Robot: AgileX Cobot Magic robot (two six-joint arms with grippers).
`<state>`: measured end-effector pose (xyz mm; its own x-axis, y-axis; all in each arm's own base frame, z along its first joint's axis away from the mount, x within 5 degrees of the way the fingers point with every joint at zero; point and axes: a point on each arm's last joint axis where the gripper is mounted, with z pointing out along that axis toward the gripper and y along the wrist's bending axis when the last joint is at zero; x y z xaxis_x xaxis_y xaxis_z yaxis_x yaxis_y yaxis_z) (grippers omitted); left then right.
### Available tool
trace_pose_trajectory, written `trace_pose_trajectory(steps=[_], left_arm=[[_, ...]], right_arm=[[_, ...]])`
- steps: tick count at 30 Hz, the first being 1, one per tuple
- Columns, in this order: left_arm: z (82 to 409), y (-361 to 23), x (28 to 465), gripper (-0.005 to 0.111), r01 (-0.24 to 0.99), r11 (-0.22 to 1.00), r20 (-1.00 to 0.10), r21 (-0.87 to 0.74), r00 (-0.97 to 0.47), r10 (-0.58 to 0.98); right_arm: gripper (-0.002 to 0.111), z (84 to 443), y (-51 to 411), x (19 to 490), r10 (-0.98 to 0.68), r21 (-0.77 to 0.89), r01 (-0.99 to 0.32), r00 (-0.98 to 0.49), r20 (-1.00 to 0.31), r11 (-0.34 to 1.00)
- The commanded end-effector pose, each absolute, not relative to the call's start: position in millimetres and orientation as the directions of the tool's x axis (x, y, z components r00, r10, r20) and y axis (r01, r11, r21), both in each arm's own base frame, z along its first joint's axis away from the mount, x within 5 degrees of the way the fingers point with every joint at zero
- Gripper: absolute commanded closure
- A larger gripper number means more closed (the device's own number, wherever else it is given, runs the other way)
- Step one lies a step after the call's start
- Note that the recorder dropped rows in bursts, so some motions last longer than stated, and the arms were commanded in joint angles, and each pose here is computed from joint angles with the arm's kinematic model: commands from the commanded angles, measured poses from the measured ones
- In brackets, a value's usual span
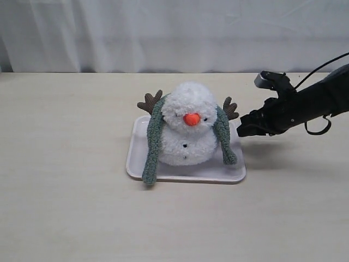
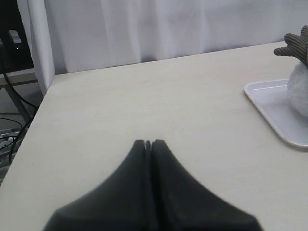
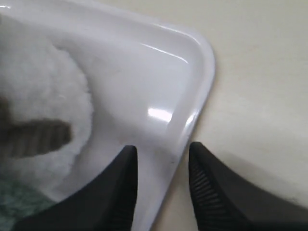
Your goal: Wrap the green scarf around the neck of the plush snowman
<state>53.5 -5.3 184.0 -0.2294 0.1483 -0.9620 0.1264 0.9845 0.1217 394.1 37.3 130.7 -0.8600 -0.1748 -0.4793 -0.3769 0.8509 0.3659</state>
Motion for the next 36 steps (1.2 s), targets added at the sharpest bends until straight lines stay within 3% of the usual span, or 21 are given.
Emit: trace_pose_trajectory(steps=[1,11,17,24,36], left_arm=[[184.0,-5.3,53.7,0.107,0.123,0.986,-0.966,0.115,-0.220,0.140],[184.0,-5.3,53.7,0.107,0.123,0.986,-0.966,0.115,-0.220,0.140],[183.8,-5.3,53.6,0.107,0.124,0.986,-0.965,0.115,-0.221,0.140],[184.0,-5.3,53.7,0.107,0.123,0.986,-0.966,0.115,-0.219,0.140],[184.0,-5.3,53.7,0.107,0.123,0.986,-0.966,0.115,-0.219,0.140]], right_arm=[[0.073,171.1,40.6,384.6,-0.202,0.385,-0.436,-0.832,-0.517,0.814],[0.073,229.5,50.2,352.7,-0.340,0.293,-0.603,-0.715,-0.611,0.742],[0.053,207.9,72.6,339.9,-0.428,0.169,-0.647,-0.654,-0.623,0.743],[0.053,180.6,87.5,330.6,-0.492,-0.026,-0.612,-0.608,-0.623,0.790],[0.053,143.7,114.9,329.3,-0.548,-0.041,-0.645,-0.612,-0.570,0.763]])
